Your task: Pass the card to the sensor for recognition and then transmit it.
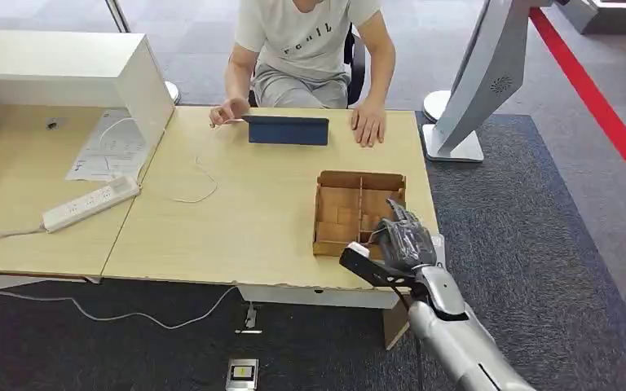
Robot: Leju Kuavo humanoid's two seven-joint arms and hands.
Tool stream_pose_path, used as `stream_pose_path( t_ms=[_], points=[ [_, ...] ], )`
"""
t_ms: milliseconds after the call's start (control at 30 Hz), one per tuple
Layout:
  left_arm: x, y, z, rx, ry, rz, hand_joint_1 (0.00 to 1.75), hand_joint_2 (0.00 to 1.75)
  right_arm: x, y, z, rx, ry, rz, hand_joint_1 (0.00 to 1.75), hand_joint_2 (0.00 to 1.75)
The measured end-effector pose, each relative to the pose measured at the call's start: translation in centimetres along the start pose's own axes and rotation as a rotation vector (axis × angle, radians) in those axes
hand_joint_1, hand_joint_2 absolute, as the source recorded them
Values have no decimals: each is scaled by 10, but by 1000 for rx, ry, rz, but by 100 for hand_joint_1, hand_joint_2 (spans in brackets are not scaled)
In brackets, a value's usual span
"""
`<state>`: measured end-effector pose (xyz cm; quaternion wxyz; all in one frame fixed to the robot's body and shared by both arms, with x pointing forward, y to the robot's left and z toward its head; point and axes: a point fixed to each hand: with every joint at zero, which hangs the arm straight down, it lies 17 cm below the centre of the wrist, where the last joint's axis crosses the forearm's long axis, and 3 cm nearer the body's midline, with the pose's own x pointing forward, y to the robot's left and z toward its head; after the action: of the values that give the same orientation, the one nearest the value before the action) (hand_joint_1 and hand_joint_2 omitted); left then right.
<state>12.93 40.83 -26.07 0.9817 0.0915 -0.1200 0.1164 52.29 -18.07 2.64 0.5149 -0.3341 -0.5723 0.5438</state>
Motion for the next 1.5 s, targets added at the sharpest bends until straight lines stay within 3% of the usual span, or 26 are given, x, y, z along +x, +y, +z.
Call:
stream_pose_path(
  t_ms=[1500],
  points=[
    [-1, -3, 0, -8, -5, -56, 0, 175, 8, 6, 8, -35, -56, -1, 175, 175]
  ],
)
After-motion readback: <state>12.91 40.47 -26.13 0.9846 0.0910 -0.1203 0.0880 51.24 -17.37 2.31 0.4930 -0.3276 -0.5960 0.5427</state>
